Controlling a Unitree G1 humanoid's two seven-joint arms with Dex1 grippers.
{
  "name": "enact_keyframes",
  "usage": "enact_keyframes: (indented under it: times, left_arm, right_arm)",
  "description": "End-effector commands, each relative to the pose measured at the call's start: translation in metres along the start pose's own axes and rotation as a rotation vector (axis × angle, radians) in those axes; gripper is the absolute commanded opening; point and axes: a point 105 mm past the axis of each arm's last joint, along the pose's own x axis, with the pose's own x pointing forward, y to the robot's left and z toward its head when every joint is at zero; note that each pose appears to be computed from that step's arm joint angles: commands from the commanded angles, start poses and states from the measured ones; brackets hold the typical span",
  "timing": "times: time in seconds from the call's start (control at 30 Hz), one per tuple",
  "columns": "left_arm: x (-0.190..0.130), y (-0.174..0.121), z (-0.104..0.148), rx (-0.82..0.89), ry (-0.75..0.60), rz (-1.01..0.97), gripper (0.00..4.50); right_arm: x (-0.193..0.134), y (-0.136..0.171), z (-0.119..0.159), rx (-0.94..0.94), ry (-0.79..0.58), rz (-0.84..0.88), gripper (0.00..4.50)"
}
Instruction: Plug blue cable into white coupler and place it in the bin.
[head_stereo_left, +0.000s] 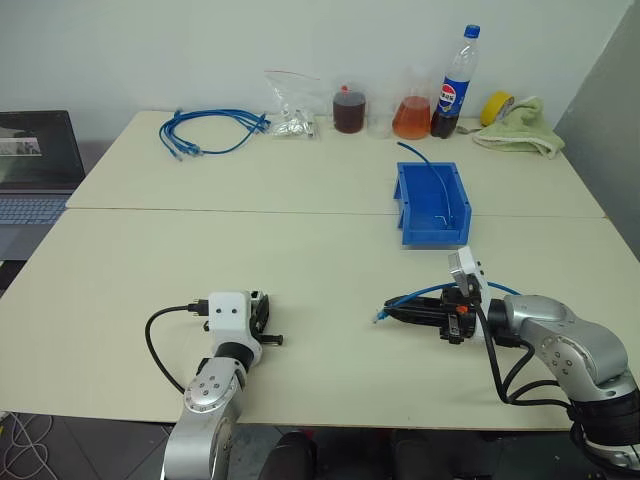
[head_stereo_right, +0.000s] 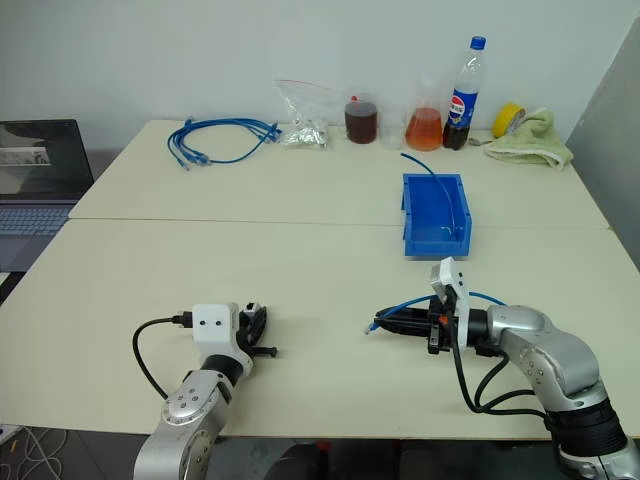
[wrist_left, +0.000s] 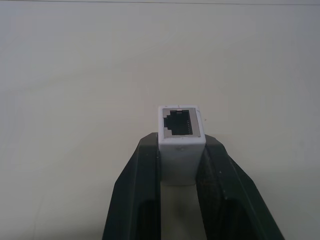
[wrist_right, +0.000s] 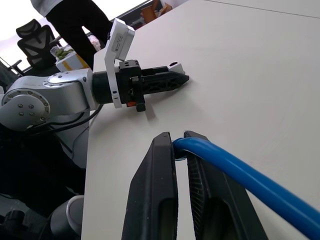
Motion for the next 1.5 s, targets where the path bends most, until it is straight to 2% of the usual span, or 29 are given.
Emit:
enact_keyframes:
  times: [0.03, 0.37, 0.67, 0.73, 0.77, 1.23, 1.5]
  left_arm:
    - [-0.008, 0.001, 0.008, -0.012, -0.010, -0.002, 0.59]
    - [-0.008, -0.013, -0.001, 0.013, 0.046, -0.076, 0.59]
    - [-0.009, -0.010, -0.012, -0.004, 0.086, -0.066, 0.59]
    - [-0.008, -0.009, -0.011, -0.007, 0.084, -0.062, 1.29]
    - [-0.008, -0.009, -0.011, -0.009, 0.083, -0.064, 1.41]
    - [-0.007, -0.008, -0.007, -0.031, 0.067, -0.063, 4.42]
    - [-0.009, 0.007, 0.004, 0.072, 0.027, -0.109, 4.50]
  right_arm:
    - [-0.002, 0.005, 0.010, -0.033, -0.022, 0.012, 0.03]
    - [0.000, 0.005, 0.010, -0.034, -0.023, 0.017, 0.02]
    - [-0.001, 0.005, 0.011, -0.037, -0.024, 0.009, 0.02]
    - [-0.001, 0.005, 0.011, -0.036, -0.024, 0.009, 0.02]
    - [-0.001, 0.005, 0.011, -0.036, -0.024, 0.009, 0.02]
    - [-0.001, 0.004, 0.013, -0.038, -0.024, 0.009, 0.02]
    - [-0.001, 0.004, 0.013, -0.043, -0.023, 0.008, 0.02]
